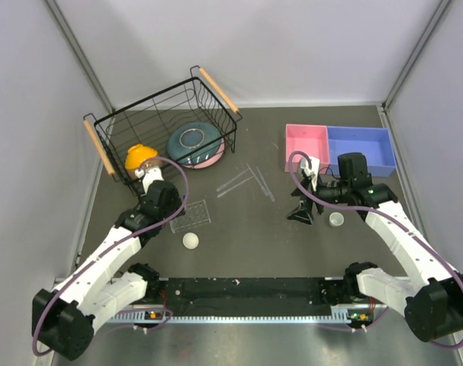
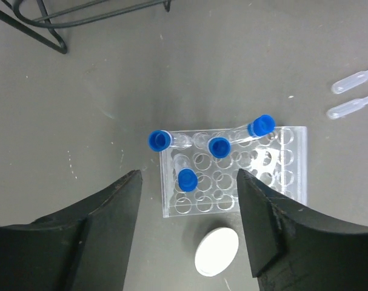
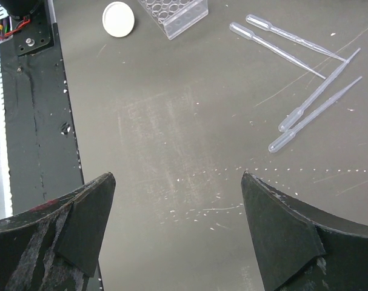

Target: Organize the chemistry lab equipment

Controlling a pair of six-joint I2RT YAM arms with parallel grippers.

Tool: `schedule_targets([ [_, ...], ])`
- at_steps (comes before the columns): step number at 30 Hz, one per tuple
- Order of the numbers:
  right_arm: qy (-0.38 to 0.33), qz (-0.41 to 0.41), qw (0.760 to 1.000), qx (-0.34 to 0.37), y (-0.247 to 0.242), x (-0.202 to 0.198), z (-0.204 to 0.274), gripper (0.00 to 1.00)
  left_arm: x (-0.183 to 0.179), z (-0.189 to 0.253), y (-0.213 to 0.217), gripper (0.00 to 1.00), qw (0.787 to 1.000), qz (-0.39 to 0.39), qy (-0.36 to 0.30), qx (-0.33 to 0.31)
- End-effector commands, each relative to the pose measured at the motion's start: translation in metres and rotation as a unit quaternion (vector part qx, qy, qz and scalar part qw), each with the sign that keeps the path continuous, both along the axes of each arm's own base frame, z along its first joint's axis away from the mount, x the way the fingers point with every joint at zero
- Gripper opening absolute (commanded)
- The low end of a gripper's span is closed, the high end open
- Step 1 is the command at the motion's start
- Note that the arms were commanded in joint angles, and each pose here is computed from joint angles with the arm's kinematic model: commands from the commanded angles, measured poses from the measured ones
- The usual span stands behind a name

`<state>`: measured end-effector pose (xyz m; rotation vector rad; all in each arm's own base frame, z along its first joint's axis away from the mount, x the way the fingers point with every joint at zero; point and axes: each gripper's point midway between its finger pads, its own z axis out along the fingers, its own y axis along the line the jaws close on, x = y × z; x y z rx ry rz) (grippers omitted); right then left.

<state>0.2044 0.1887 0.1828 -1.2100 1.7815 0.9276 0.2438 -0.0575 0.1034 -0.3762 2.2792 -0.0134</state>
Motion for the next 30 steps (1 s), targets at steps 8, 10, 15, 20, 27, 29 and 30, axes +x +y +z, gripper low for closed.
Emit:
schedule_targets([
  [8,-0.030,-0.031,0.999,-0.010,-0.015,0.020,0.000,0.99,0.000,0.094,-0.019,0.90,0.990,-0.074,-0.106,-0.056],
  [10,-0.028,-0.035,0.999,-0.014,-0.015,0.023,-0.002,0.99,-0.002,0.107,-0.020,0.95,0.987,-0.095,-0.120,-0.051],
  [15,0.047,-0.041,0.998,-0.022,-0.014,0.024,-0.014,0.99,-0.018,0.133,-0.023,0.98,0.975,-0.150,-0.157,-0.045],
  [20,0.112,-0.024,0.991,-0.071,-0.015,0.028,-0.023,0.99,-0.033,0.138,-0.039,0.99,0.955,-0.211,-0.194,-0.073],
  [27,0.139,-0.049,0.972,-0.183,-0.002,0.051,-0.042,0.97,-0.037,0.128,-0.045,0.99,0.950,-0.236,-0.193,-0.073],
  [29,0.128,-0.062,0.965,-0.222,-0.001,0.064,-0.050,0.95,-0.039,0.131,-0.044,0.99,0.948,-0.246,-0.194,-0.063],
  [30,0.129,-0.061,0.962,-0.233,0.005,0.063,-0.052,0.94,-0.039,0.132,-0.043,0.99,0.947,-0.249,-0.195,-0.058],
])
